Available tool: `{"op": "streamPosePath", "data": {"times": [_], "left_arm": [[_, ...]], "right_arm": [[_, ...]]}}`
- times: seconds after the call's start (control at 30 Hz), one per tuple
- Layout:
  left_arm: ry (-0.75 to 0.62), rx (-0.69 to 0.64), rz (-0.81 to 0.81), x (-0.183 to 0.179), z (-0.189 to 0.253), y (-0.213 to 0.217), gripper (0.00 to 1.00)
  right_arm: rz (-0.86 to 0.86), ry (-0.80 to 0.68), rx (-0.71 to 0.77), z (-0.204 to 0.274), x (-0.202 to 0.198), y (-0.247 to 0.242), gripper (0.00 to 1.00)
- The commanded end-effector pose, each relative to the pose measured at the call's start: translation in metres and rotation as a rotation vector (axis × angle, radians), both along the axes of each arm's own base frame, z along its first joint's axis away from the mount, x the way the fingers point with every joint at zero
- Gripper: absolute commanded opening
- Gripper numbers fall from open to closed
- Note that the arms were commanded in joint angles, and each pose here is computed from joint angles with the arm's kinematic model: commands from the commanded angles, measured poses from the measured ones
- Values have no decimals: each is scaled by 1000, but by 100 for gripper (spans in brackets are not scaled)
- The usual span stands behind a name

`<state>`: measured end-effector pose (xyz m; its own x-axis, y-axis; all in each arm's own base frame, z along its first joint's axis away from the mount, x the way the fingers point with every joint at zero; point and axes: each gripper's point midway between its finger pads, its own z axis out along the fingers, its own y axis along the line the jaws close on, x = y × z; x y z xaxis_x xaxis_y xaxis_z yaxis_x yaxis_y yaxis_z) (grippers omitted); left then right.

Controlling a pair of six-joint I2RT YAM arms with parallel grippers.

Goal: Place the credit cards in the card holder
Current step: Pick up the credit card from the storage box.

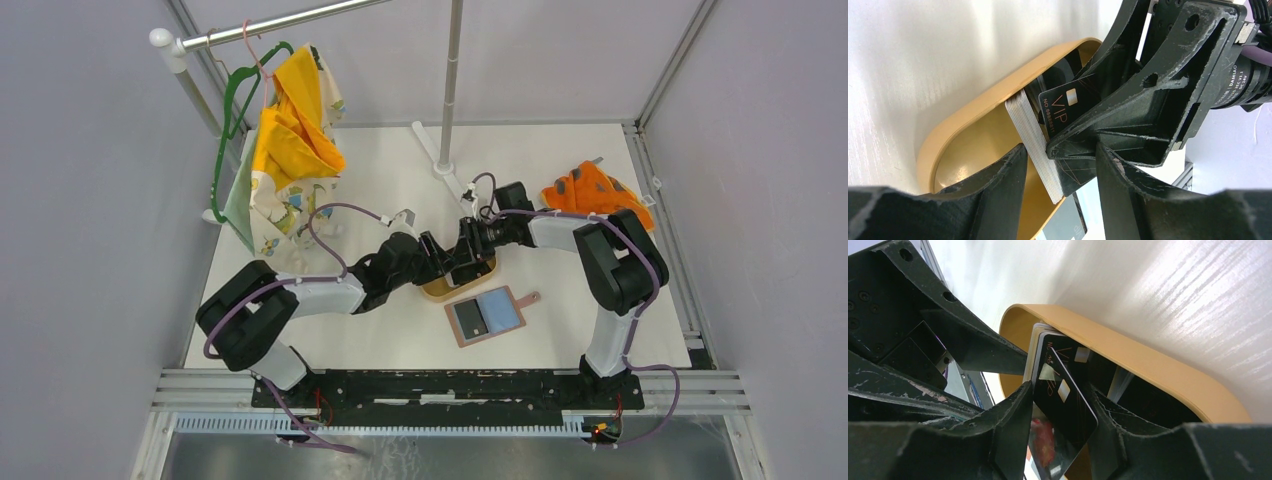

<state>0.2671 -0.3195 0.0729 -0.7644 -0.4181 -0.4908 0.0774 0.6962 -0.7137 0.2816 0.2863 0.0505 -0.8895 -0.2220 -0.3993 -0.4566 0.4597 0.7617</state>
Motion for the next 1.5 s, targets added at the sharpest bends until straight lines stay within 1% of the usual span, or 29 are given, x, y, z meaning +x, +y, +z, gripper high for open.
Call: {"op": "streamPosePath", "data": {"times": [0.0,0.4,0.5,0.6,0.63,0.87,0.93,1.0,1.13,1.47], "left_arm": [[45,47,-22,-5,-18,1,58],[47,53,-18,-4,-20,2,59],[47,53,-17,-4,-20,3,58],[49,49,-15,-4,-21,4,58],[48,44,-16,-4,-20,3,58],[41,23,-20,-3,-19,2,58],[36,14,-21,-3,-17,1,58],[32,7,-25,-3,-16,1,58],[27,-3,-33,-2,-14,-2,58],[-25,-20,-60,6,2,-11,59]], "right_arm": [[36,-46,98,35,0,8,50],[35,-48,121,43,3,4,50],[32,-50,128,46,4,3,50],[29,-52,133,48,5,2,47],[28,-49,134,48,4,1,44],[27,-50,155,52,6,0,14],[27,-56,165,56,7,-2,8],[25,-66,177,61,9,-4,4],[13,-94,195,73,14,-10,1],[-76,-173,177,88,38,-41,0]]}}
